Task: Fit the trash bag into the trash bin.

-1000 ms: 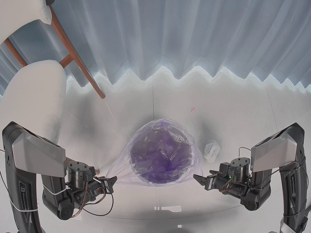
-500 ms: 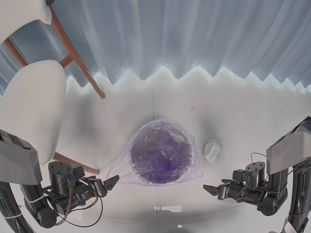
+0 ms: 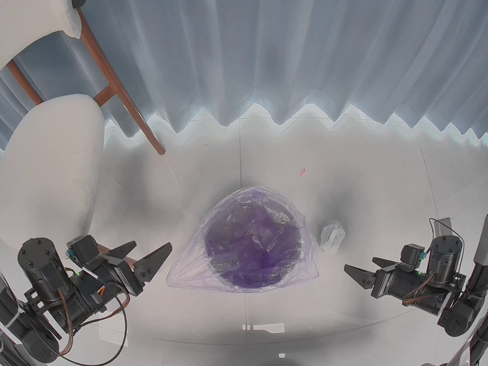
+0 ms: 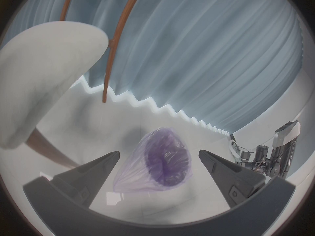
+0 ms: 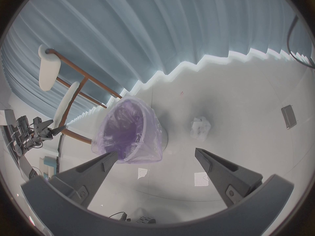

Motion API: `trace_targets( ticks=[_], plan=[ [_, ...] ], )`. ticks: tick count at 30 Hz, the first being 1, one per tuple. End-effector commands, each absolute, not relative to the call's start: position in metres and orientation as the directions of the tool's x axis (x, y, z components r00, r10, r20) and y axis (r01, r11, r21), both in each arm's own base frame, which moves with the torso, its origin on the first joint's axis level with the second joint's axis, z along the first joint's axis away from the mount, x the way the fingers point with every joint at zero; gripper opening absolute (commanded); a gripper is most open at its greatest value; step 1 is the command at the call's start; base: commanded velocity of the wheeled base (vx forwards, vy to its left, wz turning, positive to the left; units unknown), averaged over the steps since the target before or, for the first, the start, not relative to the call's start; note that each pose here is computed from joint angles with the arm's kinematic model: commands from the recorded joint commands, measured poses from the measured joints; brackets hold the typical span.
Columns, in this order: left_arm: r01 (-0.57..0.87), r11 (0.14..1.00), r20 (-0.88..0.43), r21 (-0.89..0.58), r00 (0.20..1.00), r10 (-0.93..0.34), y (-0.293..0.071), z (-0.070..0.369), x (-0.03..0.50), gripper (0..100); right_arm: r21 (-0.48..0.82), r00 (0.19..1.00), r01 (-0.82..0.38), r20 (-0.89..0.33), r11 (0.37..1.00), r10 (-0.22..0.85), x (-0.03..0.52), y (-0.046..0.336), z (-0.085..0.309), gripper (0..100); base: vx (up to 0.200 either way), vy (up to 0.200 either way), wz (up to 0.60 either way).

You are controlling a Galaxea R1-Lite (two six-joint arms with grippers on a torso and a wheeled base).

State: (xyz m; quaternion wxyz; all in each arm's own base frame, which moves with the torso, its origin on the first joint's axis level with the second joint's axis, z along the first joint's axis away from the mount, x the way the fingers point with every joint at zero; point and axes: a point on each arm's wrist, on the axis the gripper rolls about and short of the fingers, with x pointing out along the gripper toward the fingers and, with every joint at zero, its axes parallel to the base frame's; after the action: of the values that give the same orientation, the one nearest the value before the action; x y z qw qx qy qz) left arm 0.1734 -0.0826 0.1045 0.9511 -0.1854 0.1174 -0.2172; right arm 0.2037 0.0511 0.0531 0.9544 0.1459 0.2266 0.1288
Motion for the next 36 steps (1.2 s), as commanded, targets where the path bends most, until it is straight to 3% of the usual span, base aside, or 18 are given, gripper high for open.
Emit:
trace_targets(
  ticks=[1, 6, 12, 18, 24, 30, 36],
  plan=[
    [0.426, 0.814, 0.029, -0.395, 0.891, -0.452, -0.086, 0.138, 0.189, 100, 0.343, 0.902, -0.175, -0.319, 0.923, 0.290, 0.182, 0.045, 0.082, 100, 0.000, 0.000, 0.00],
    [0.436, 0.749, 0.147, -0.498, 0.894, -0.423, -0.093, 0.175, 0.222, 100, 0.376, 0.895, -0.151, -0.341, 0.914, 0.288, 0.160, 0.044, 0.094, 100, 0.000, 0.000, 0.00],
    [0.410, 0.743, 0.111, -0.530, 0.901, -0.419, -0.087, 0.206, 0.259, 100, 0.385, 0.861, -0.174, -0.388, 0.906, 0.330, 0.134, 0.045, 0.099, 100, 0.000, 0.000, 0.00],
    [0.509, 0.696, -0.041, -0.506, 0.792, -0.609, -0.093, 0.194, 0.259, 100, 0.387, 0.848, -0.209, -0.385, 0.898, 0.363, 0.130, 0.049, 0.100, 100, 0.000, 0.000, 0.00],
    [0.538, 0.754, -0.208, -0.378, 0.744, -0.635, -0.103, 0.179, 0.282, 100, 0.399, 0.830, -0.229, -0.396, 0.888, 0.392, 0.129, 0.054, 0.099, 100, 0.000, 0.000, 0.00],
    [0.604, 0.756, -0.240, -0.252, 0.718, -0.654, -0.129, 0.162, 0.315, 100, 0.410, 0.826, -0.228, -0.399, 0.883, 0.399, 0.129, 0.054, 0.098, 100, 0.000, 0.000, 0.00],
    [0.645, 0.729, -0.289, -0.232, 0.669, -0.684, -0.154, 0.139, 0.330, 100, 0.428, 0.814, -0.244, -0.398, 0.870, 0.424, 0.126, 0.058, 0.099, 100, 0.000, 0.000, 0.00]
  ],
)
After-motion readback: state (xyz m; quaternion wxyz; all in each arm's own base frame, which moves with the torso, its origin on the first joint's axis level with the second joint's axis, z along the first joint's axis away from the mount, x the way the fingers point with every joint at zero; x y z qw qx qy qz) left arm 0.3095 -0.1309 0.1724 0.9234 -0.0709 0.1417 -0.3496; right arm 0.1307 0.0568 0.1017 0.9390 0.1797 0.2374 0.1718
